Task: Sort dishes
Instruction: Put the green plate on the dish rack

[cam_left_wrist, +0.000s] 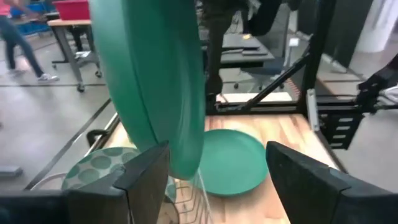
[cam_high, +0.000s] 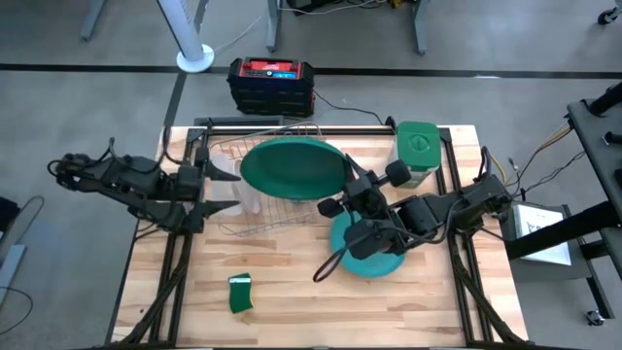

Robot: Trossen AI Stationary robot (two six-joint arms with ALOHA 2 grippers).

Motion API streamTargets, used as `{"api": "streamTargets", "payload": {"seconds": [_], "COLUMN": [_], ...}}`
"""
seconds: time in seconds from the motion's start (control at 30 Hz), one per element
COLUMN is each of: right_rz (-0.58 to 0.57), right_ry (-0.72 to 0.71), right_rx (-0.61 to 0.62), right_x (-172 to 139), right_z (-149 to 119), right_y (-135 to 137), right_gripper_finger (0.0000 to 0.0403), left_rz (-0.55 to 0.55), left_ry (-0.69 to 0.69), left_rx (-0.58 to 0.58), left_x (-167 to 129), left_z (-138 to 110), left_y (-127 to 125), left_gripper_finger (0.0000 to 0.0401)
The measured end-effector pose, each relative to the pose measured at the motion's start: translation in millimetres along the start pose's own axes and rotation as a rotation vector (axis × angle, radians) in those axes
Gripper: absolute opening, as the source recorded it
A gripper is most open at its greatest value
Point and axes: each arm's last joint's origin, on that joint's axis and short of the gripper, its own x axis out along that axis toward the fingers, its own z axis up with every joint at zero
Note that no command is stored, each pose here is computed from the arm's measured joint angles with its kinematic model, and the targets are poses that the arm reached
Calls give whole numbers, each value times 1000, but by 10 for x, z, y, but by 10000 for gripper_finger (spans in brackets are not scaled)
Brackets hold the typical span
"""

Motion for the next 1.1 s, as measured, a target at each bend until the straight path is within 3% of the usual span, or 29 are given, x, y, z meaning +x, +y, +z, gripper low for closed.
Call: {"api": "streamTargets", "payload": {"seconds": [0.2,0.77,0.87,1.0,1.1], "right_rz": [5,54,43,28,24], "right_ry": [-2,2,-2,-7,-8], "right_rx": [-4,6,-8,-36,-62], "right_x": [-23,-69,-73,-80,-82], "right_z": [2,-6,-7,-35,-71], "right_y": [2,32,29,41,63], "right_gripper_finger": [2,2,2,2,2], "left_rz": [164,231,205,14,90], "left_ry": [26,9,7,-11,-25], "left_rx": [16,66,60,28,-4], "left_x": [100,266,250,117,-65], "left_z": [-21,39,40,46,36], "left_y": [8,38,40,26,107], "left_gripper_finger": [256,256,256,256,256]}}
